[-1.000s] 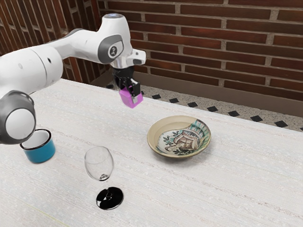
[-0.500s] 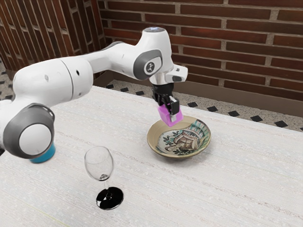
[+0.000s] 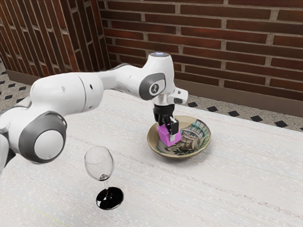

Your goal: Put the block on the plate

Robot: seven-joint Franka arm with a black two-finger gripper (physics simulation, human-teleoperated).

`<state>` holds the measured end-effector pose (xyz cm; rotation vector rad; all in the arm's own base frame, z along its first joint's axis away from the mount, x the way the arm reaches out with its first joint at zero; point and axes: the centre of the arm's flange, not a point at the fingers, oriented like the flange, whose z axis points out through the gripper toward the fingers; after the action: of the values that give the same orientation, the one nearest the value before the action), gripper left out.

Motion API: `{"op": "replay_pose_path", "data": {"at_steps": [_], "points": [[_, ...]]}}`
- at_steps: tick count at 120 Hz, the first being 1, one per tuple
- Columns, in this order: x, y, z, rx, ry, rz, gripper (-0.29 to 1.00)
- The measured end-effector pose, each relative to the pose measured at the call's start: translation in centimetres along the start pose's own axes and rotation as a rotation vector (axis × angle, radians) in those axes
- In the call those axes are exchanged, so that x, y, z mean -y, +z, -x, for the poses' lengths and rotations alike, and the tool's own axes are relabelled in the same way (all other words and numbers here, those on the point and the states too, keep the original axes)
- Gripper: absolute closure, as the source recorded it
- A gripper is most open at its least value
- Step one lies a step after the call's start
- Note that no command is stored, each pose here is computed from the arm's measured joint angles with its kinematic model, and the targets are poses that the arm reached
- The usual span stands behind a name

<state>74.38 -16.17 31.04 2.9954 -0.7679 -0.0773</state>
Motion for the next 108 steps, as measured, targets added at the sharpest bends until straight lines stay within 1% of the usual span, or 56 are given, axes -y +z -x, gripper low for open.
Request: {"op": "replay_pose_path", "data": {"at_steps": [8, 27, 44, 72, 86, 108], "points": [[0.0, 0.5, 0.0, 0.003, 0.000, 0.003, 0.30], [-0.1, 0.5, -0.2, -0.006, 0.007, 0.007, 0.15], [-0.1, -0.4, -0.2, -0.021, 0.014, 0.001, 0.08], [-1.7, -7.6, 1.0, -0.085, 0.037, -0.027, 0.03], [-2.8, -13.6, 2.4, -0.122, 0.029, -0.047, 0.02], [-5.3, -20.8, 7.8, -0.084, -0.038, -0.065, 0.01]]}}
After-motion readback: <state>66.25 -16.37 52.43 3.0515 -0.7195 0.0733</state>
